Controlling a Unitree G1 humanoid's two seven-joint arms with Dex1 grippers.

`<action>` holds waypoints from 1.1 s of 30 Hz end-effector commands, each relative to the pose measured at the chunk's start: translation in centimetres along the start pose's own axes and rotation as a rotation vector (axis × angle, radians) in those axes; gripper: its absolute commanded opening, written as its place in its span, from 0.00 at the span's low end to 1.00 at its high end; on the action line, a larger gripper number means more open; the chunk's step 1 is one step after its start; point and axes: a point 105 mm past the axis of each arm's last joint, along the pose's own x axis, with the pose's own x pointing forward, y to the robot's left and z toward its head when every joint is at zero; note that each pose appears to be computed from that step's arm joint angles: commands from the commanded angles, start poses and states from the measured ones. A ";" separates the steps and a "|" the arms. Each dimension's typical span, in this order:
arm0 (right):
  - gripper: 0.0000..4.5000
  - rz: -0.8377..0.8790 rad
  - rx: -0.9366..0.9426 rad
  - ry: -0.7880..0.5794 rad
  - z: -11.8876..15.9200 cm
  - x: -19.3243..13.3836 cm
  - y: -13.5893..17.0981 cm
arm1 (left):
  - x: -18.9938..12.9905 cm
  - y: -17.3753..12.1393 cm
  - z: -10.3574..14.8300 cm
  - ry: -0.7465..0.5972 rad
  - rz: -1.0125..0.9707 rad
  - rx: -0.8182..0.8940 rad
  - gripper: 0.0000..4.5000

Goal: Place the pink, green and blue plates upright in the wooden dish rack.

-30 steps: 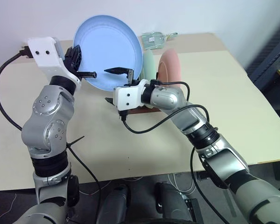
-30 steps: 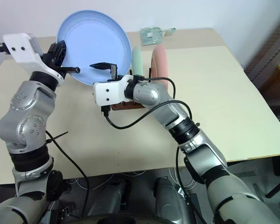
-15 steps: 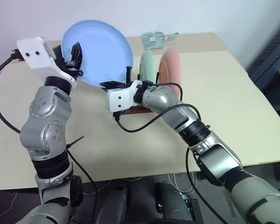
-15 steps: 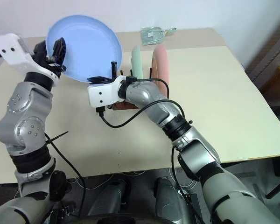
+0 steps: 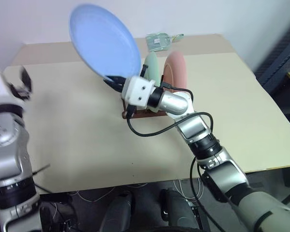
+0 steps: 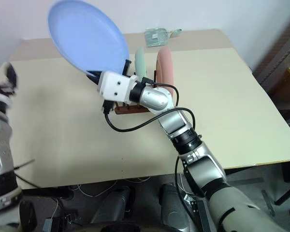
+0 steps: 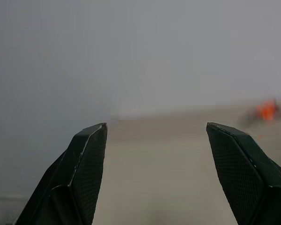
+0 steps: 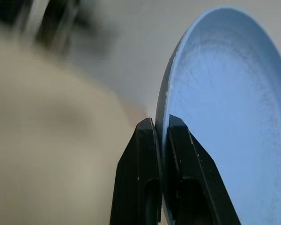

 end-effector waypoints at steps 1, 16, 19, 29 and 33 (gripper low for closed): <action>0.00 -0.052 0.341 -0.168 3.7 -0.8 -0.8 | -1.5 -4.2 -1.4 0.000 -0.168 0.045 0.77; 0.00 -0.296 0.969 -0.088 0.4 -1.5 -0.8 | -4.7 -10.4 -4.7 0.032 -0.367 -0.043 0.77; 0.00 -0.330 0.967 -0.062 -0.3 -1.5 -1.1 | -4.8 -10.6 -4.5 0.025 -0.377 -0.046 0.77; 0.16 -0.390 0.991 0.011 -2.3 -1.4 -1.6 | -5.7 -12.1 -4.1 0.015 -0.472 -0.060 0.77; 0.55 -0.387 0.927 0.022 -2.0 -0.9 -2.1 | -5.7 -12.3 -4.0 0.013 -0.481 -0.060 0.77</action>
